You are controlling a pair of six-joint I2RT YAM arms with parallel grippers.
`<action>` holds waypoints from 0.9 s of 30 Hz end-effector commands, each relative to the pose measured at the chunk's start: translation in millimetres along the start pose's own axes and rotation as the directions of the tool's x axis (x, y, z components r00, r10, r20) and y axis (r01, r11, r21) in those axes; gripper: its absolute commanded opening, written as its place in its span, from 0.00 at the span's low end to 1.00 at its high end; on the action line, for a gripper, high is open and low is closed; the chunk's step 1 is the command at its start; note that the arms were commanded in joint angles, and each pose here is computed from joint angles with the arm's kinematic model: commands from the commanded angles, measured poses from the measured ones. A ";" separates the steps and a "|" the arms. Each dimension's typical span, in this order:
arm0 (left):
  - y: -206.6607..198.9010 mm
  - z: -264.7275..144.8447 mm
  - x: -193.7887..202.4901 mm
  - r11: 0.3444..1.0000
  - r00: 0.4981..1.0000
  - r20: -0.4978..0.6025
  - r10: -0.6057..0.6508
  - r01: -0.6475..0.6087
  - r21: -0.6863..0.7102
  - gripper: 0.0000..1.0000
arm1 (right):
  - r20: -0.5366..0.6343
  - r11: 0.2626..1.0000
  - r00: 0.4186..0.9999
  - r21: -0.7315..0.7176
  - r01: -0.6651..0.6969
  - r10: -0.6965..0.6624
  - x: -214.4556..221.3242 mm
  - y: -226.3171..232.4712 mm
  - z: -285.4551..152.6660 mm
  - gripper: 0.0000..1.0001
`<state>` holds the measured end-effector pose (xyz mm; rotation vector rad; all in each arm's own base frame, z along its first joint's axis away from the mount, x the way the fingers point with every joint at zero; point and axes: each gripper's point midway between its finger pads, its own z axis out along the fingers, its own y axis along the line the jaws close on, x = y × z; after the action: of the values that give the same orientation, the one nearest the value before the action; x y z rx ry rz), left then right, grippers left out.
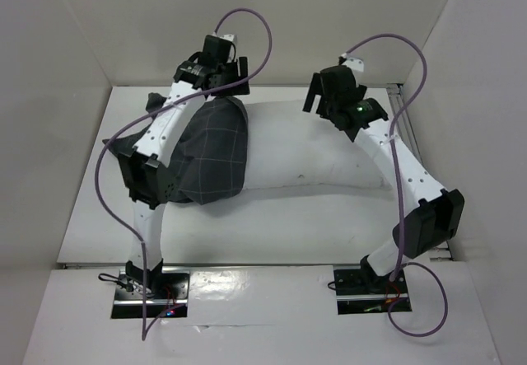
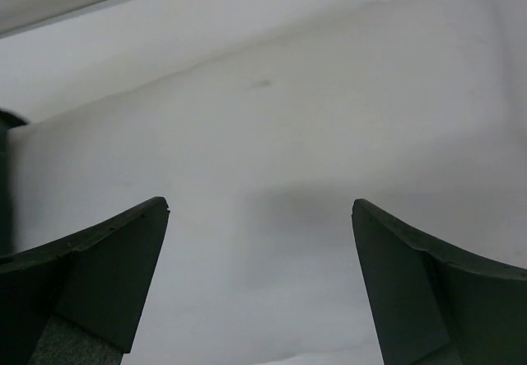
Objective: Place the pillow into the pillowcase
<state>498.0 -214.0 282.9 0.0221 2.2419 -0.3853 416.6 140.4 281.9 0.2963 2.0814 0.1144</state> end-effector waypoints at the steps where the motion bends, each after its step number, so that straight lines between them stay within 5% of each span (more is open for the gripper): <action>1: 39.7 30.7 10.5 0.987 0.998 -0.051 -0.041 0.033 -0.156 0.77 | 0.007 0.979 1.000 0.203 0.024 -0.026 -13.6 -66.4 -8.6 1.00; 11: 51.2 63.6 30.4 0.984 0.995 -0.077 -0.057 0.044 -0.170 0.57 | -0.143 0.953 0.989 0.302 0.012 0.033 36.6 -139.9 19.3 1.00; 13: 44.6 61.3 24.1 0.990 0.997 -0.061 -0.047 0.039 -0.135 0.44 | -0.183 0.952 0.982 0.306 0.012 0.047 52.9 -148.5 26.6 1.00; 14: 38.1 57.6 22.7 0.994 0.997 -0.064 -0.048 0.042 -0.102 0.23 | -0.175 0.951 0.982 0.310 -0.014 0.072 53.7 -153.8 30.4 1.00; 15: 32.6 61.1 19.9 0.997 0.998 -0.053 -0.035 0.031 -0.067 0.13 | -0.196 0.951 0.977 0.308 -0.015 0.079 64.5 -157.5 33.6 1.00; 17: 17.8 56.8 15.1 0.999 0.998 -0.048 -0.034 0.035 0.010 0.00 | -0.222 0.958 0.969 0.283 -0.039 0.105 75.8 -156.6 40.4 0.95; 21: -27.4 39.1 2.5 0.987 1.000 -0.009 0.012 -0.010 0.157 0.00 | -0.267 0.992 0.957 0.088 -0.093 0.114 90.5 -121.2 57.7 0.36; 22: -38.9 34.9 1.3 0.982 0.999 -0.002 0.033 -0.032 0.189 0.00 | -0.266 0.993 0.957 0.040 -0.108 0.115 87.9 -111.8 58.9 0.02; 27: -119.4 7.6 13.8 0.914 0.991 0.019 0.132 -0.129 0.384 0.00 | -0.172 0.970 0.983 -0.220 -0.100 0.062 61.3 -24.2 24.1 0.00</action>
<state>515.8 -258.6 216.0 0.1381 2.3434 -0.4925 402.9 47.6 162.1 0.4453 2.3143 0.1076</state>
